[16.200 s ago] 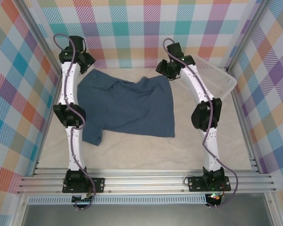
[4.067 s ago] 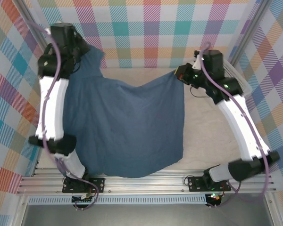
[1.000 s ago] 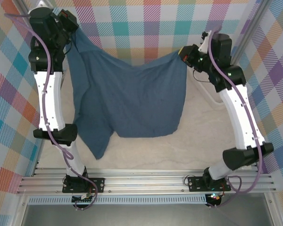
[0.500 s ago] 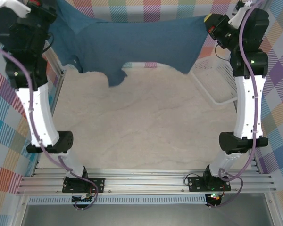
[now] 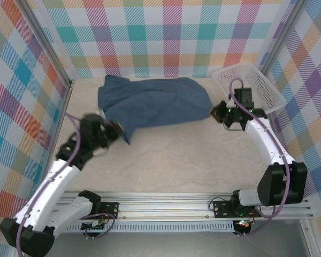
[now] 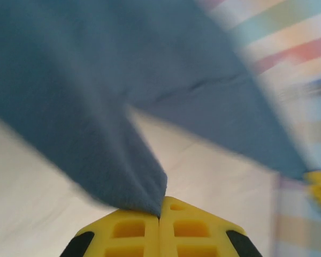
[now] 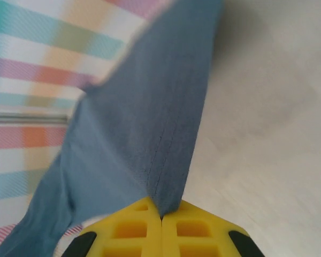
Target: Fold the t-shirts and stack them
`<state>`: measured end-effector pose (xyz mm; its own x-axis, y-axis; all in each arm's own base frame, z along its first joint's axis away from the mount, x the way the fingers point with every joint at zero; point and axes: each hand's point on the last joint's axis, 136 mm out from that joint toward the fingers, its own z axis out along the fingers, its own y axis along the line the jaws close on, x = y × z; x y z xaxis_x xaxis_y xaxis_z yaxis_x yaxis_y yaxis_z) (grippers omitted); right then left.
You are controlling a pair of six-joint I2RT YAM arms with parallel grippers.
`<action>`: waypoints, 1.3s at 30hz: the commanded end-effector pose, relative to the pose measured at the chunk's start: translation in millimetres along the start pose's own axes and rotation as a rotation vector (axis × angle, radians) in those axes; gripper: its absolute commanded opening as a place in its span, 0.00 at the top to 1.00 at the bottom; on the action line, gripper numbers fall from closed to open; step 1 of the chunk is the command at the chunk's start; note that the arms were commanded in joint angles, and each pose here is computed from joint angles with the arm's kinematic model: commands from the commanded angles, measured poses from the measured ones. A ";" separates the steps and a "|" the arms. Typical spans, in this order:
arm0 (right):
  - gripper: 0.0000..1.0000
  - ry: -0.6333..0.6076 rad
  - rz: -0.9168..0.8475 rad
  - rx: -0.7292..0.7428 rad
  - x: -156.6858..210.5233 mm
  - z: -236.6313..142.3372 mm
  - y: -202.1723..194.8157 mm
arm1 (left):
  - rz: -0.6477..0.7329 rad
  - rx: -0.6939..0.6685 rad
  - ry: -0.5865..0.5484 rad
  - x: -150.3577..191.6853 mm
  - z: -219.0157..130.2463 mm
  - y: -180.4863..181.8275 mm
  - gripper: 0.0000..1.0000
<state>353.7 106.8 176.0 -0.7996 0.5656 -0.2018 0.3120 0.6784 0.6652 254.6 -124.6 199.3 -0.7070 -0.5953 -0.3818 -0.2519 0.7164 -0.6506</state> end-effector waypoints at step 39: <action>0.79 0.114 0.016 0.781 67.4 -9.8 -190.8 | -0.234 -0.359 0.085 121.3 -5.8 135.2 0.71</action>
<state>248.1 16.2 46.4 -0.8165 0.5635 -0.1257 0.5651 0.8246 0.0260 131.7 -95.0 68.2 -0.6661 -0.7168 -0.2062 -0.6084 0.6821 -0.4056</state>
